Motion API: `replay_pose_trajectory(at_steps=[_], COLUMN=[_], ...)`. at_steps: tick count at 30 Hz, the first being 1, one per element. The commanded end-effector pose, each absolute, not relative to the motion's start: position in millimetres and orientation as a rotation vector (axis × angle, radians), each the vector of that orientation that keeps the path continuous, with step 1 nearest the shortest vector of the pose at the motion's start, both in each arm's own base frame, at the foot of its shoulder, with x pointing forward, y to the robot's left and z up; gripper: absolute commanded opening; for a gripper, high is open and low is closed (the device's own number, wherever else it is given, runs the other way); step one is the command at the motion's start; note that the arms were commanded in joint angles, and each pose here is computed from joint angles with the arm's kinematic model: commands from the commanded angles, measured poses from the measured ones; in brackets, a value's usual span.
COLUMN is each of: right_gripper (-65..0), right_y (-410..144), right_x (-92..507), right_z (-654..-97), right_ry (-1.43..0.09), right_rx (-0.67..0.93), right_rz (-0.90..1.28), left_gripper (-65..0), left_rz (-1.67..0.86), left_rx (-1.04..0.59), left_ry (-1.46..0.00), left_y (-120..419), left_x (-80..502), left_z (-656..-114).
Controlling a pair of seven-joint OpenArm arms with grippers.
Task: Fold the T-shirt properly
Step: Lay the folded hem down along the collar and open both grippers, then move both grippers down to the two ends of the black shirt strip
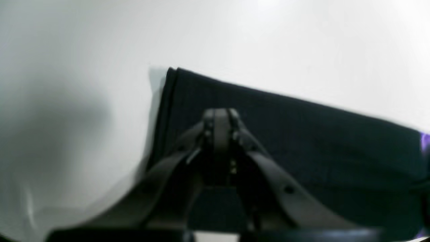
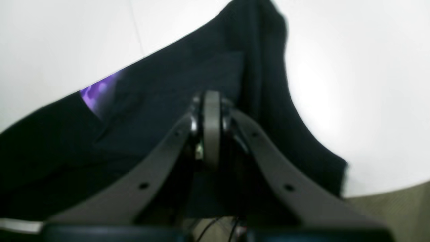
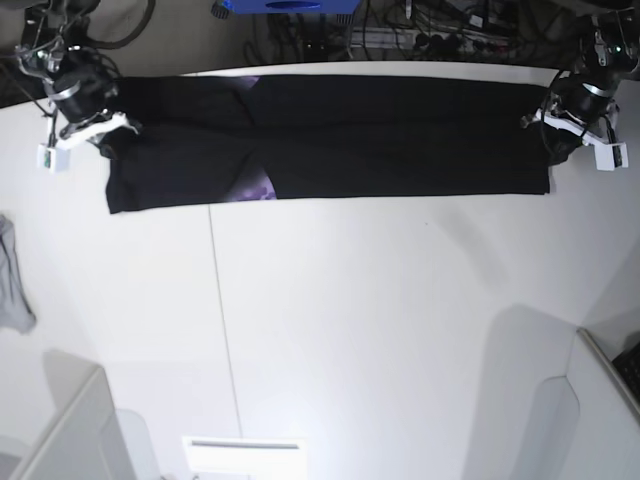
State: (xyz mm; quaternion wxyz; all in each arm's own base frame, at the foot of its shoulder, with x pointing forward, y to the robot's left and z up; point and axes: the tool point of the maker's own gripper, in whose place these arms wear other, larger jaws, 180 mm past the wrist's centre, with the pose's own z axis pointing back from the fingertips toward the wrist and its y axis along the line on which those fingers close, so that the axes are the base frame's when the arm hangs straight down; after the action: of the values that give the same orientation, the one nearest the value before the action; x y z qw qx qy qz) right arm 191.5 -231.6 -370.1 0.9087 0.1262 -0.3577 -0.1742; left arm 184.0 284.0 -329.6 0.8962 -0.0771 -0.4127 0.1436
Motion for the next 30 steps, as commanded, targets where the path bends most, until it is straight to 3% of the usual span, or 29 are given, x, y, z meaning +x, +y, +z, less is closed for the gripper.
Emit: replay_pose_trajectory(at_steps=[1, 21, 30], right_gripper=[-65.0, -65.0, -65.0], right_y=[-236, -253, -260], right_x=[196, 202, 225], right_z=[-366, -438, -446], right_ry=[-0.755, -0.558, -0.561], right_rx=[0.257, 0.285, 0.272], right_rz=[-0.35, -0.426, -0.444], left_gripper=[-65.0, -65.0, -65.0], left_rz=[0.285, 0.264, 0.309], left_rx=[-0.145, -0.044, -0.045], left_ry=[-0.878, -0.72, -0.705], left_y=[288, 284, 295], left_x=[187, 189, 201], left_z=[-324, -402, -416])
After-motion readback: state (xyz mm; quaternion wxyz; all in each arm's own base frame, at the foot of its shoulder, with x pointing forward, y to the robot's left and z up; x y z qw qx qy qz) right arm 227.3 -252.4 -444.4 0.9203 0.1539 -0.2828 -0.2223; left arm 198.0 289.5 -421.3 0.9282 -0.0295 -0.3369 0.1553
